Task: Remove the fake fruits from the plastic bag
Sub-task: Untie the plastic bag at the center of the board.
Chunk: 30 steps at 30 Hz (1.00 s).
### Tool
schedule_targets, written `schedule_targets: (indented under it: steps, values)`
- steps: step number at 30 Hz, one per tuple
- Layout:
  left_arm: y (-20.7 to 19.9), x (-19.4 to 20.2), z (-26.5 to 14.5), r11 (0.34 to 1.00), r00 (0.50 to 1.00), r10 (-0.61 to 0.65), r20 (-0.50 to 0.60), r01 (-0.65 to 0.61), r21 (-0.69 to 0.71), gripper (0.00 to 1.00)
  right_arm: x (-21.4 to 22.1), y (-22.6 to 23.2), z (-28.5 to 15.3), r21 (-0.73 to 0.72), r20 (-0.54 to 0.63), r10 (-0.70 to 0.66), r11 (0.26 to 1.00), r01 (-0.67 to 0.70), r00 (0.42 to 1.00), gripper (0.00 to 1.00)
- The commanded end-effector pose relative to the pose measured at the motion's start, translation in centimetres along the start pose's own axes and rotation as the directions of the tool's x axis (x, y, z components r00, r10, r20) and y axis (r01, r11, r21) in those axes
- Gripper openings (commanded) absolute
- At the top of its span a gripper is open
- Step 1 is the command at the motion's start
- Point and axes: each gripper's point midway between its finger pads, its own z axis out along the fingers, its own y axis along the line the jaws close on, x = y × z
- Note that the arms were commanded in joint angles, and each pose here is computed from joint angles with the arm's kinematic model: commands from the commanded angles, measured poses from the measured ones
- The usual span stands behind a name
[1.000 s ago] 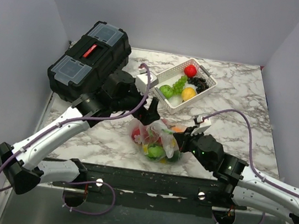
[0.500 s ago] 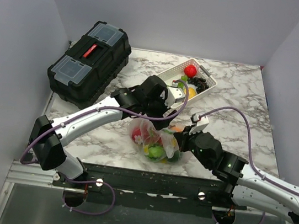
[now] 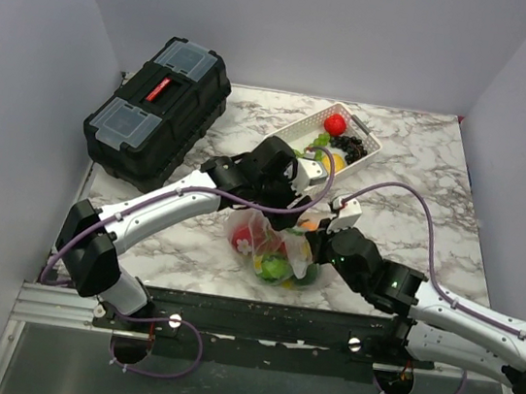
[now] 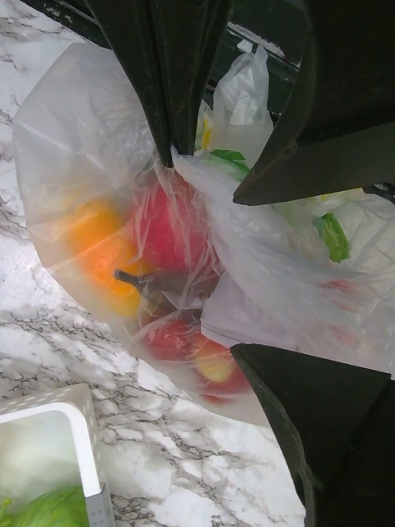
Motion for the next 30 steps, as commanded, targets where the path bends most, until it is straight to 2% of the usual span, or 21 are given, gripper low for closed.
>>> schedule_targets:
  steps: [1,4,8,12,13,16,18,22,26,27,30]
  values:
    - [-0.6,-0.4,0.2,0.999,1.000,-0.004,0.001,0.004,0.035,0.70,-0.7,-0.6,-0.2,0.017,0.048,0.025,1.000,-0.025,0.999,0.01]
    - [-0.7,-0.2,1.3,0.999,0.999,-0.019,-0.029,0.021,0.049,0.66,-1.1,-0.1,-0.4,-0.015,0.063,0.039,0.999,-0.038,0.997,0.01]
    - [0.1,0.3,2.0,0.999,0.995,-0.050,-0.088,0.050,-0.004,0.36,-0.9,-0.3,-0.4,-0.023,0.081,0.025,0.999,-0.023,0.996,0.01]
    - [2.5,0.5,0.6,0.986,0.994,-0.063,-0.093,0.048,-0.162,0.08,-1.1,-0.5,-0.6,-0.019,0.087,0.007,1.000,-0.006,0.996,0.01]
    - [3.3,0.5,0.1,0.972,0.992,-0.101,-0.077,0.082,-0.222,0.00,-1.0,-0.4,-0.7,-0.022,0.082,0.008,1.000,-0.006,0.997,0.01]
    - [5.4,0.8,-1.2,0.924,0.989,-0.140,-0.040,0.116,-0.364,0.00,-0.7,-0.8,-0.7,-0.012,0.084,0.012,1.000,-0.011,0.996,0.01]
    - [5.9,0.7,-2.2,0.904,0.986,-0.163,-0.017,0.142,-0.404,0.00,-0.3,-2.0,-0.8,0.062,0.073,0.051,0.997,-0.056,0.996,0.01]
    - [5.2,-0.4,-3.0,0.905,0.980,-0.186,0.066,0.197,-0.377,0.00,0.8,-5.0,-1.7,0.219,0.069,0.154,0.962,-0.165,0.986,0.01]
    - [4.3,-1.1,-3.2,0.921,0.973,-0.198,0.115,0.225,-0.318,0.00,1.1,-5.2,-2.6,0.209,0.060,0.215,0.952,-0.223,0.975,0.01]
    - [4.0,-1.3,-3.2,0.926,0.973,-0.198,0.122,0.227,-0.303,0.00,1.0,-4.9,-2.8,0.192,0.057,0.222,0.954,-0.229,0.973,0.04]
    - [3.0,-1.6,-3.5,0.943,0.972,-0.198,0.123,0.223,-0.249,0.00,-0.1,-2.5,-3.0,0.045,0.037,0.148,0.988,-0.150,0.988,0.25]
